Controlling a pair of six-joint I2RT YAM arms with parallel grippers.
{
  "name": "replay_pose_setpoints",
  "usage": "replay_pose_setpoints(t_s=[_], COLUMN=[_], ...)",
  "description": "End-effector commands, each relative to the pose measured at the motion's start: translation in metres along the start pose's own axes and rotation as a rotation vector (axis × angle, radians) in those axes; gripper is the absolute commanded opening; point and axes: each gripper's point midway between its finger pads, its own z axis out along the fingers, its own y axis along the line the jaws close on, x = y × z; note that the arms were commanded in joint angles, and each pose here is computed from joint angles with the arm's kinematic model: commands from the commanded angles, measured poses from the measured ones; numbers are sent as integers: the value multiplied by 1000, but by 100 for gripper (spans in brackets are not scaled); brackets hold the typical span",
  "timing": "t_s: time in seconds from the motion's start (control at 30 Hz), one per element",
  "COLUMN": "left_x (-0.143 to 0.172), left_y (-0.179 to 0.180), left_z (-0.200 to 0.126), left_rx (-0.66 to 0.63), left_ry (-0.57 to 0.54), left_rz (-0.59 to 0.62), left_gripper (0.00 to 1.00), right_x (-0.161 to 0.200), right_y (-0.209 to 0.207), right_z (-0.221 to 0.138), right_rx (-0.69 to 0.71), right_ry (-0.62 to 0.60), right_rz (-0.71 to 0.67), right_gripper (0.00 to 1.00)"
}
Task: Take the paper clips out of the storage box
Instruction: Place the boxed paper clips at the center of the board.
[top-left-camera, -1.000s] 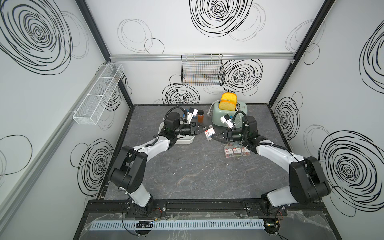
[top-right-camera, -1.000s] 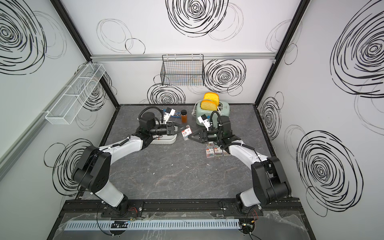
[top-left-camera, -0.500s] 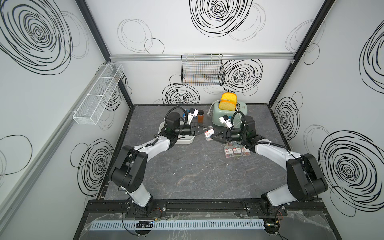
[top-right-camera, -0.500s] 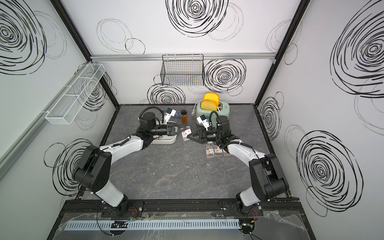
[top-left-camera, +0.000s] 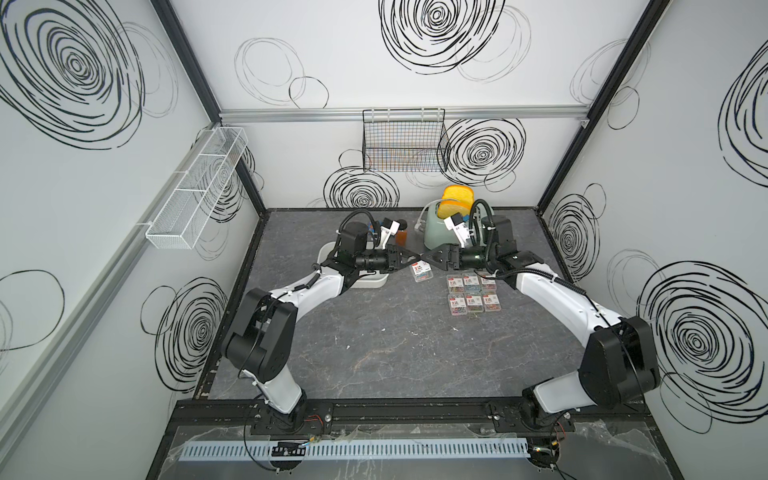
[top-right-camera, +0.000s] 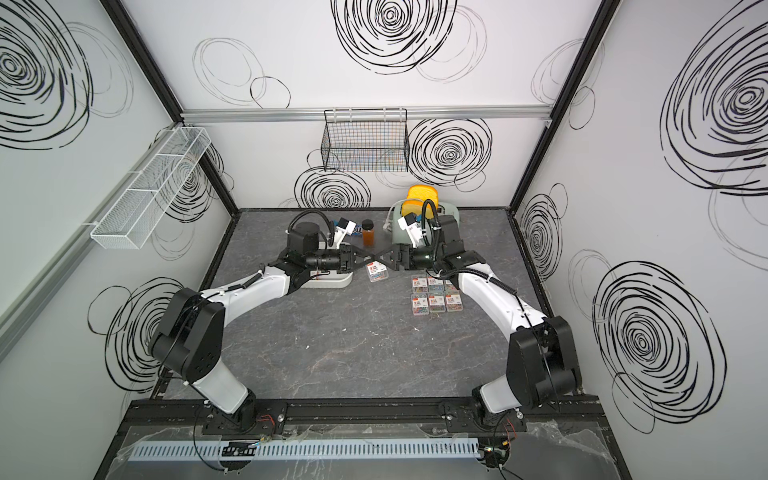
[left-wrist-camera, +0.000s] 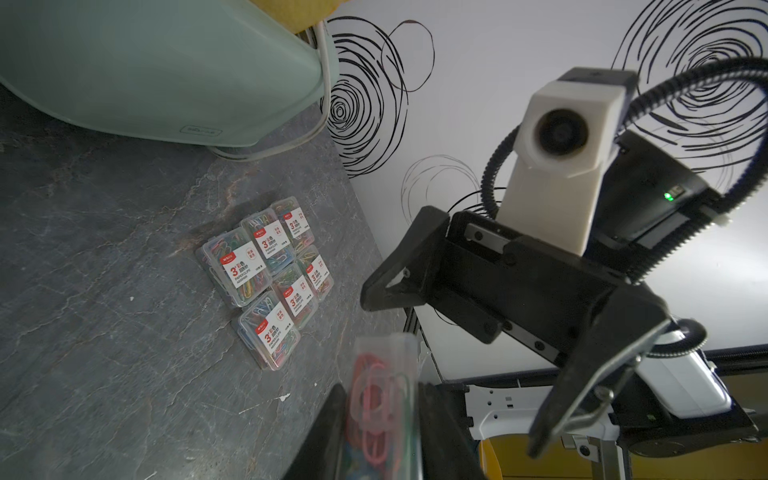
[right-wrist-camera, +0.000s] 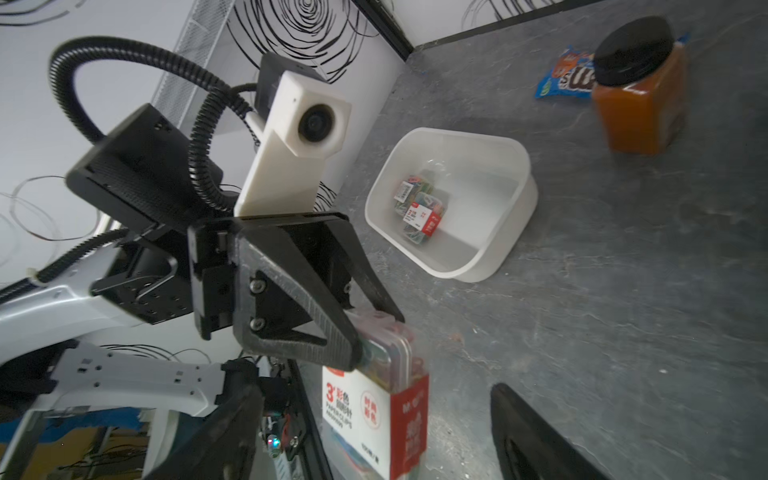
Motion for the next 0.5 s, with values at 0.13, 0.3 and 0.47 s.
replay_pose_setpoints(t_s=[0.13,0.3,0.47], left_x=[-10,-8,-4], left_y=[-7,-7,-5], left_z=[16,19,22], left_rx=[-25,-38,-45], left_ry=[-36,-33,-27], left_rz=[-9,-16,-23], left_gripper=[11,11,12], right_x=[21,24,31], right_y=[-19,-19,-21], right_z=[12,15,17], right_rx=[289,347,369], right_ry=[47,43,61], right_rz=[-190,-230,-245], right_gripper=[90,89,84])
